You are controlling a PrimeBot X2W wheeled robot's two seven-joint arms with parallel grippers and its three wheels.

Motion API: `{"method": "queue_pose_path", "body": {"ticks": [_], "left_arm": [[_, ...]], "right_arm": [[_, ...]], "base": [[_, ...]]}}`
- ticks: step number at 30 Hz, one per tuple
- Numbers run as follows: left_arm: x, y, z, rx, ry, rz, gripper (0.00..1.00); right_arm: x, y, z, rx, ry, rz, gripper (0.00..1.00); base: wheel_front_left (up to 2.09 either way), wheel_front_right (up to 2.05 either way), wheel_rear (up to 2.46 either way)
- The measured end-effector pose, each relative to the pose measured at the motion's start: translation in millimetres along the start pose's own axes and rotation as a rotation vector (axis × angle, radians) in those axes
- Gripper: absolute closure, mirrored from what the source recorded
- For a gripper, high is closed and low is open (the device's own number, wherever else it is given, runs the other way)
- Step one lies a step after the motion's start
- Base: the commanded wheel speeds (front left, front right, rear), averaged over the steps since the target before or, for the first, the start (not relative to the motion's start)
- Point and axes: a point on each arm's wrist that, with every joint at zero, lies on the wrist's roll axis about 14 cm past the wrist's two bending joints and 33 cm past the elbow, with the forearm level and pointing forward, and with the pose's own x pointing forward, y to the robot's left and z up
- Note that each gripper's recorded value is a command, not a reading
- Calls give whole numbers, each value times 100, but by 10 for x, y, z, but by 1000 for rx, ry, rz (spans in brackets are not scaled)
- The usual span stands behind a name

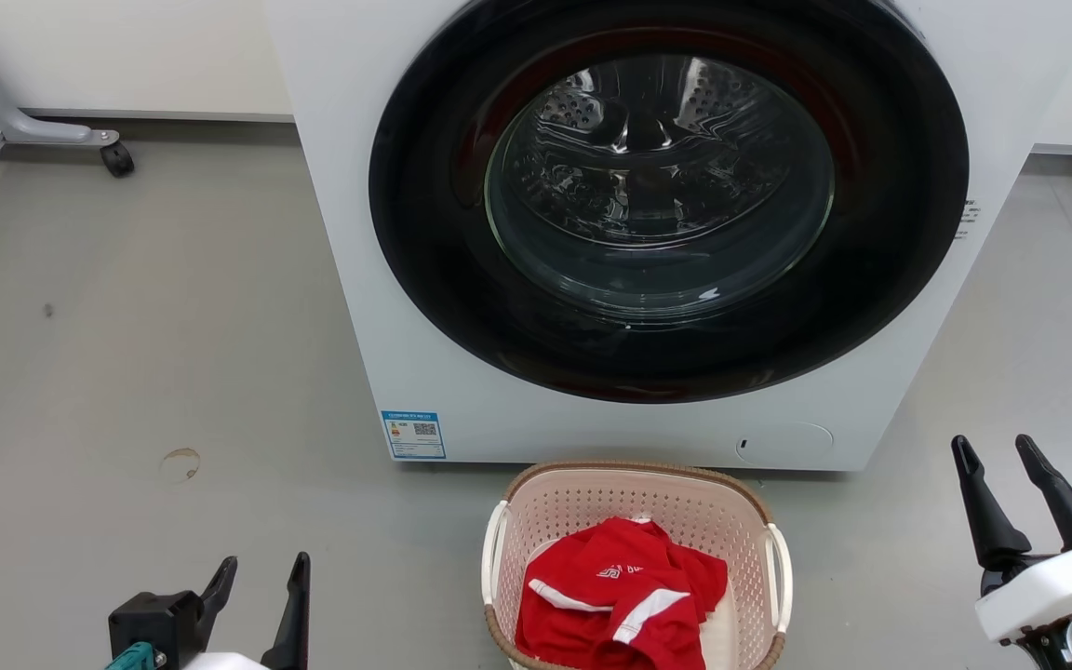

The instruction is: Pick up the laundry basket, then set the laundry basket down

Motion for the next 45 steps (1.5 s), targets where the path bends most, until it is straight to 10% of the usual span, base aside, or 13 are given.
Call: {"method": "queue_pose_path", "body": {"ticks": [29,30,45], "left_arm": [[-1,89,-81,-6,10,18,0],[-5,99,-116,-7,20,22,100],[-28,45,-396,-140,104,33,100]], "right_arm": [[-7,17,-10,-2,3,5,0],[-10,21,-33,3,8,3,100],[-150,-26,-311,138,69,-67,100]], "base": [[0,0,0],[0,0,0],[0,0,0]]}}
